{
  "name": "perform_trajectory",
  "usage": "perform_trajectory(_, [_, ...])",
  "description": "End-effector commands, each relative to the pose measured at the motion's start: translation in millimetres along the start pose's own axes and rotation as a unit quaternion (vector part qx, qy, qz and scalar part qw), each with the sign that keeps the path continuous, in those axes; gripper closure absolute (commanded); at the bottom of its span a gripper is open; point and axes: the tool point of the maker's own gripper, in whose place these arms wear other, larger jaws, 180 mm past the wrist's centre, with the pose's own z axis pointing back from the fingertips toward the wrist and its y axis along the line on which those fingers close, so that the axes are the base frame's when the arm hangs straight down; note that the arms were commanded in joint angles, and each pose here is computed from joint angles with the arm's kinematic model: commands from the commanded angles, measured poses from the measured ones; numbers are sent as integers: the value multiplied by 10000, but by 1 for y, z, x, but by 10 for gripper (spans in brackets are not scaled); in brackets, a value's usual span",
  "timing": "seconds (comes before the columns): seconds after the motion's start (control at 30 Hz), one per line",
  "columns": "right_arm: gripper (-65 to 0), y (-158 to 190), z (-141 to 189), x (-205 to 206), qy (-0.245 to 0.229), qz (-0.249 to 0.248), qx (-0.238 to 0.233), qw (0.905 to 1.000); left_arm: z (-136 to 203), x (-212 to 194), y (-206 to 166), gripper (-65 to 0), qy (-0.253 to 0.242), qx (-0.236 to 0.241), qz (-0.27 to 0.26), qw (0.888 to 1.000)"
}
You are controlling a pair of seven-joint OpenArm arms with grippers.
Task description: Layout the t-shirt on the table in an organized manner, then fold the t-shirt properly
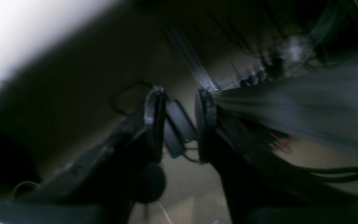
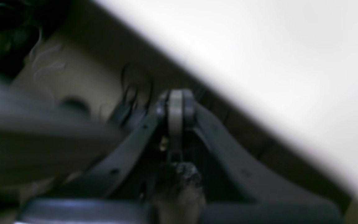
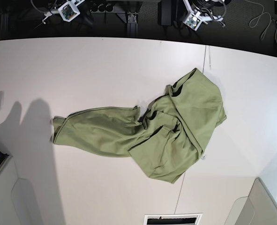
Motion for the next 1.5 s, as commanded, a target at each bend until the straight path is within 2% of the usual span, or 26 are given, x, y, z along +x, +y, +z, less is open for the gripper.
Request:
perform_trajectory(0.0, [0,-10,2,27,-419,-1,-89,9991,10,21,14,-231,-269,125,-37,9996])
perform_trajectory(0.07, [0,-27,0,58,-771,-13,-264,9967,24,52,38,-256,-679,352,-146,9970])
perform_trajectory(0.13, [0,-52,-4,78,-925,-11,-583,9940,32,77,57,-257,-1045,539,-265,9927])
perform_trajectory(0.23, [0,-96,-14,95,-869,-23,-1276,9880,30,104,77,-260,-1417,674,-379,9869])
perform_trajectory(0.3, [0,-123,-20,106,-836,-126,-1695,9819,24,119,90,-289,-1602,758,-410,9833])
perform_trajectory(0.4, [-10,-144,-31,119,-922,-318,-1958,9758,12,136,101,-320,-1809,786,-302,9799])
perform_trajectory(0.57, [-292,-167,-58,131,-1080,-589,-2198,9678,-23,136,106,-320,-1685,641,-281,9832])
perform_trajectory(0.63, [-338,-182,-67,134,-1086,-663,-2386,9627,-39,131,97,-320,-1565,415,-327,9863])
perform_trajectory(0.7, [-339,-196,-75,140,-1126,-792,-2526,9577,-52,125,90,-320,-1428,296,-412,9885])
perform_trajectory(0.83, [-339,-208,-95,150,-1179,-995,-2519,9554,-68,115,89,-320,-1204,409,-543,9904])
perform_trajectory(0.97, [-339,-205,-125,152,-1120,-1280,-2292,9584,-75,111,92,-320,-1150,437,-626,9904])
perform_trajectory(1.13, [-339,-175,-153,156,-1173,-1634,-1662,9654,-77,112,95,-318,-1160,461,-625,9902])
perform_trajectory(1.23, [-338,-161,-161,162,-1235,-1773,-1519,9645,-77,112,96,-312,-1148,462,-624,9904])
perform_trajectory(1.37, [-333,-147,-168,169,-1324,-1935,-1394,9621,-81,102,98,-200,-1026,476,-585,9919])
perform_trajectory(1.47, [-243,-146,-170,165,-1202,-2002,-1440,9616,-84,94,101,-149,-967,486,-551,9926])
